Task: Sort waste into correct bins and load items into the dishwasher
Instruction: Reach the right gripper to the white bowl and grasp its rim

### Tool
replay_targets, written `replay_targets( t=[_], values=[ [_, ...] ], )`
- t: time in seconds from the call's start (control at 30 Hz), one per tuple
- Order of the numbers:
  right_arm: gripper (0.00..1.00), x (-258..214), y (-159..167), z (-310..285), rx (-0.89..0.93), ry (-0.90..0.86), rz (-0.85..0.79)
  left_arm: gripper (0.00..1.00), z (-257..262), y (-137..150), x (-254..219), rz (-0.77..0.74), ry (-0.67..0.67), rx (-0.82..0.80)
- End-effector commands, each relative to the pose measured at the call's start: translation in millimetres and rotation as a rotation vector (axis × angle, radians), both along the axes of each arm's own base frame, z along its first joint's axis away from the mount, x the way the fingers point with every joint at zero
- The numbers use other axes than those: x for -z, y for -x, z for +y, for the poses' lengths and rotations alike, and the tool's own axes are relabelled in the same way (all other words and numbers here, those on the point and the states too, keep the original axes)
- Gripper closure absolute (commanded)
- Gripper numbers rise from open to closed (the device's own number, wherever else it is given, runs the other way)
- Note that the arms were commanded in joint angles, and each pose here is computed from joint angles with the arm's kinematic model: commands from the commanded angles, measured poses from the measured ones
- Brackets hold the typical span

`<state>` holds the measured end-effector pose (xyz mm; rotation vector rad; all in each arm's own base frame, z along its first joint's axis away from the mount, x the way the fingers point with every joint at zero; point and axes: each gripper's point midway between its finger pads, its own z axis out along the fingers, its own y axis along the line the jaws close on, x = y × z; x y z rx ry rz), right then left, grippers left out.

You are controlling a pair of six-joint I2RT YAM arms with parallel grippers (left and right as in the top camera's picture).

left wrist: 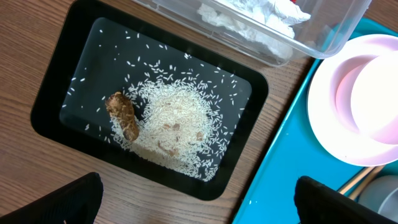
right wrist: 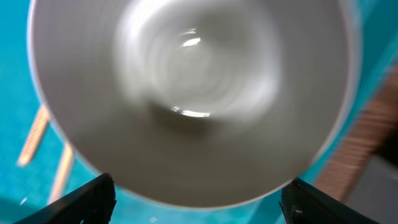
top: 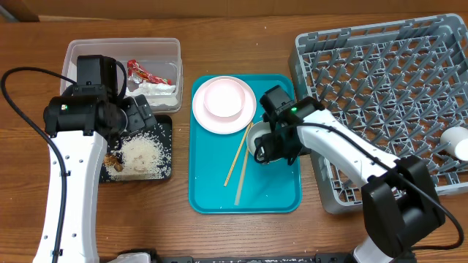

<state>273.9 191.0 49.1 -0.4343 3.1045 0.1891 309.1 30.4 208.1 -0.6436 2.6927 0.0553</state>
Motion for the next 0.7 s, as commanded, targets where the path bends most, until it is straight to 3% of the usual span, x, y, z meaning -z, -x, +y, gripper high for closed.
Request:
replay_targets(
  t=[0.0,0.2,0.37,0.67],
  values=[
    [0.1,-3,19,19,-0.048,-0.051,0.048,0.0,2,-2,-5,-0.016,0.0,-0.012],
    [0.09,-3,21,22,-0.054,-0.048,0.044,0.0,2,-2,-5,-0.016,0.0,-0.012],
    [0.09,-1,9,4,0.139,0.022,0.022,0.0,2,-2,-5,-0.016,0.0,-0.012],
    [0.05,-26,-20,-12,0.21,0.024,-0.09,0.0,2,-2,-5,-0.016,0.0,-0.012]
  ],
)
